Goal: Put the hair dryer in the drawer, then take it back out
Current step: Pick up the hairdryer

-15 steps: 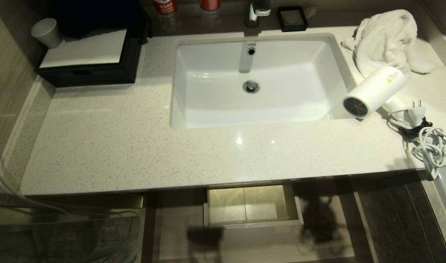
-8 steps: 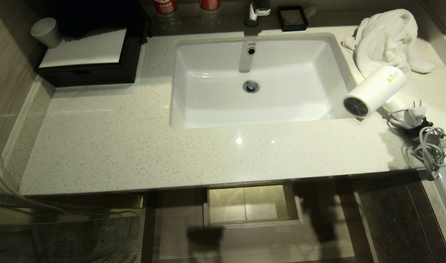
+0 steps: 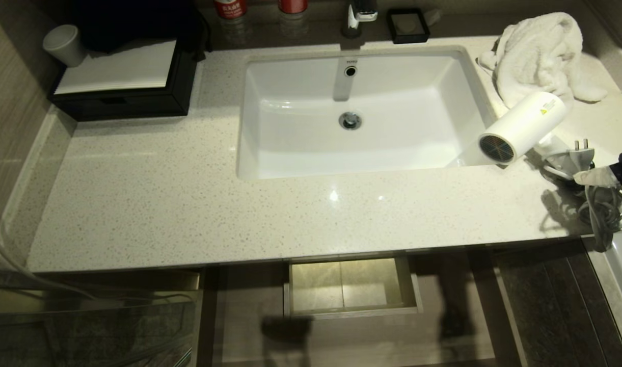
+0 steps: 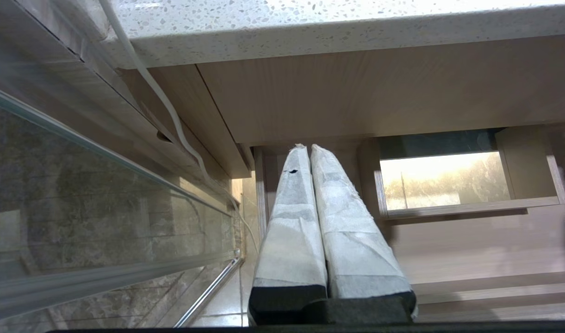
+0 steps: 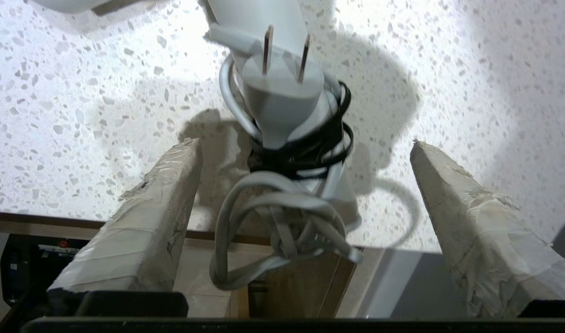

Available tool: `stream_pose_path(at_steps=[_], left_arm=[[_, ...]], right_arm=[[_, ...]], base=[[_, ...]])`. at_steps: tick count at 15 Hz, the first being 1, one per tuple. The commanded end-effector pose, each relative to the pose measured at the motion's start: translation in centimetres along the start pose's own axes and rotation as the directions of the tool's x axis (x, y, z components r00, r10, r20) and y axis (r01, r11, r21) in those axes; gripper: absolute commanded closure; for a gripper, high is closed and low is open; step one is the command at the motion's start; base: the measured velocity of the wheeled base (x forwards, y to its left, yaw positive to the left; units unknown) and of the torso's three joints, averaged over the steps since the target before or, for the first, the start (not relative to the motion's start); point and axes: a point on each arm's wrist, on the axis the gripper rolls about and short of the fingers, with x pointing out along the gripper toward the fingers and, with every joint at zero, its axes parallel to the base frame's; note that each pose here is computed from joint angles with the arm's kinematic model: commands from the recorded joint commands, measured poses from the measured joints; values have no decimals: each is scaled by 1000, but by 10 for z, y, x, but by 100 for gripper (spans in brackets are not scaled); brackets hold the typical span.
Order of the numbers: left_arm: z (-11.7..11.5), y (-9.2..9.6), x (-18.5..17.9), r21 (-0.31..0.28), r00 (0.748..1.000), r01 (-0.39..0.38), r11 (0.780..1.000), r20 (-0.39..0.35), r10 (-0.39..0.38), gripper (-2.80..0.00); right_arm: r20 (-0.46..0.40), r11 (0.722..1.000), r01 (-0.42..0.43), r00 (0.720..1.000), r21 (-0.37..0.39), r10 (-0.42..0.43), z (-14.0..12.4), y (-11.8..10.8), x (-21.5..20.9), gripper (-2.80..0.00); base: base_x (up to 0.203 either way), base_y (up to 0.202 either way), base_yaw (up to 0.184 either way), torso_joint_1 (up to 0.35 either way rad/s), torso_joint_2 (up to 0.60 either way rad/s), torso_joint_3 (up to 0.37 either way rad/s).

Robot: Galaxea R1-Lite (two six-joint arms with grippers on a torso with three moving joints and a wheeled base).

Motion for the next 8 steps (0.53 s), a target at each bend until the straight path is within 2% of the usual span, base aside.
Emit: stream_pose_path(at_steps=[1,4,6,8], left_arm=[[0,0,0,0,1000,0,1000,-1,0,0],[0,0,0,1,1000,0,1000,0,0,0],[0,0,0,0,1000,-2,1000,-2,2,0],[0,0,0,1,1000,0,1000,-2,0,0]], right_arm=[[-7,998,-57,998,-3,56,1,-9,23,-280],[2,996,-84,996,-6,84,2,-11,35,-280],[27,989,-146,989,-2,146,3,-12,42,-280],[39,988,-153,987,-3,153,4,-14,47,-280]], base=[[0,0,0,0,0,0],[0,0,0,0,0,0],[0,0,0,0,0,0],[0,0,0,0,0,0]])
